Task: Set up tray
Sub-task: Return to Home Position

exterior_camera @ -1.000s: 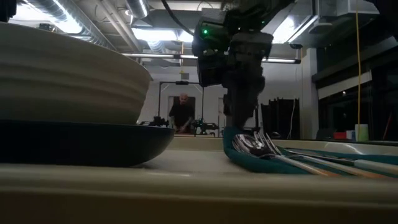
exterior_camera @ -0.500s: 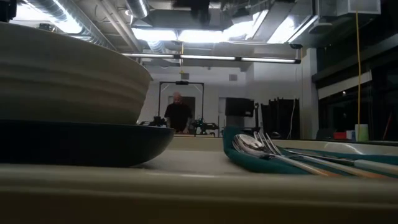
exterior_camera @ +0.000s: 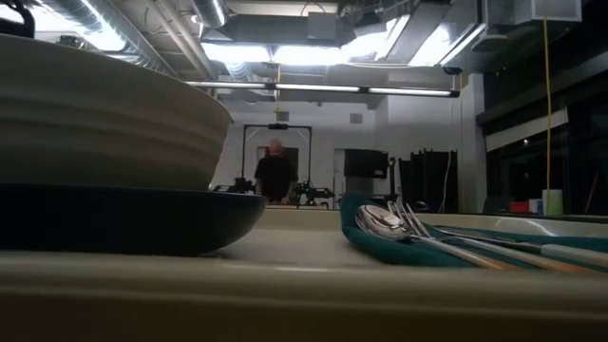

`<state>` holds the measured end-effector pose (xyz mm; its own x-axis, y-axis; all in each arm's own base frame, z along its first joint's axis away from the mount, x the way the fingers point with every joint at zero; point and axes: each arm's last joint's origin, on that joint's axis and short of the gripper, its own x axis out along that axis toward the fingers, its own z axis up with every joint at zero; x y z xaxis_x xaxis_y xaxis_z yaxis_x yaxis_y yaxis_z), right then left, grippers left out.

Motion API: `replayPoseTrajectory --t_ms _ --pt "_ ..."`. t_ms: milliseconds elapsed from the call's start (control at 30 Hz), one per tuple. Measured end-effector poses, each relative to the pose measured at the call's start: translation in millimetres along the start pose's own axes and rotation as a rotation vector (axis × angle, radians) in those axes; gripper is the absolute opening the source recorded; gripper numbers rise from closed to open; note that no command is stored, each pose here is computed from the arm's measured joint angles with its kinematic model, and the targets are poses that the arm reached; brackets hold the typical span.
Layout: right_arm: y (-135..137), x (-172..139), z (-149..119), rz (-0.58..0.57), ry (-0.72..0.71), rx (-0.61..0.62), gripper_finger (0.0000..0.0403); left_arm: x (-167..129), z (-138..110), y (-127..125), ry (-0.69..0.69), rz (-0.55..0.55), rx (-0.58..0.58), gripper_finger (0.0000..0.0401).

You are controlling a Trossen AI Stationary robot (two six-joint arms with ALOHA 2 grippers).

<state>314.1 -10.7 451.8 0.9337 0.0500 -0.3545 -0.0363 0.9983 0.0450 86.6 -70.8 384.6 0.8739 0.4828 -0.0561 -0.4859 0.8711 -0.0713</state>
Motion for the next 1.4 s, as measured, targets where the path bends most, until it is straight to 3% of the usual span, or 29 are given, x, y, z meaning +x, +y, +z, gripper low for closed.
replayPoseTrajectory --t_ms 133,333,533,733,900,1033,1100,1233,1300,1400 --pt "2 -13 -38 -0.017 -0.073 0.080 0.0003 -5 -11 9 -0.002 -0.037 0.003 0.0002" --pt "5 -34 -103 0.006 -0.351 0.170 0.0002 -13 -29 22 0.029 -0.174 0.016 0.0002" --pt "5 -45 -155 0.008 -0.322 0.211 0.0002 -15 -36 48 0.044 -0.271 -0.028 0.0002" --pt "5 -49 -167 -0.009 -0.313 0.088 0.0001 -13 -42 77 0.034 -0.320 -0.049 0.0001" --pt "5 -49 -168 -0.008 -0.311 0.090 0.0005 -13 -46 91 0.043 -0.494 -0.102 0.0001" --pt "5 -49 -168 -0.004 -0.304 0.115 0.0006 -16 -28 91 -0.124 -0.627 -0.188 0.0001" --pt "5 -49 -169 -0.004 -0.299 0.116 0.0006 -16 -22 91 -0.207 -0.545 -0.145 0.0001" --pt "5 -49 -168 -0.002 -0.303 0.125 0.0003 -12 -28 94 -0.125 -0.249 0.009 0.0001" --pt "6 -49 -168 0.007 -0.302 0.142 0.0005 -12 -34 96 -0.107 -0.226 0.048 0.0001" --pt "6 -49 -168 0.017 -0.301 0.137 0.0006 -10 -42 104 -0.094 -0.230 0.019 0.0001"
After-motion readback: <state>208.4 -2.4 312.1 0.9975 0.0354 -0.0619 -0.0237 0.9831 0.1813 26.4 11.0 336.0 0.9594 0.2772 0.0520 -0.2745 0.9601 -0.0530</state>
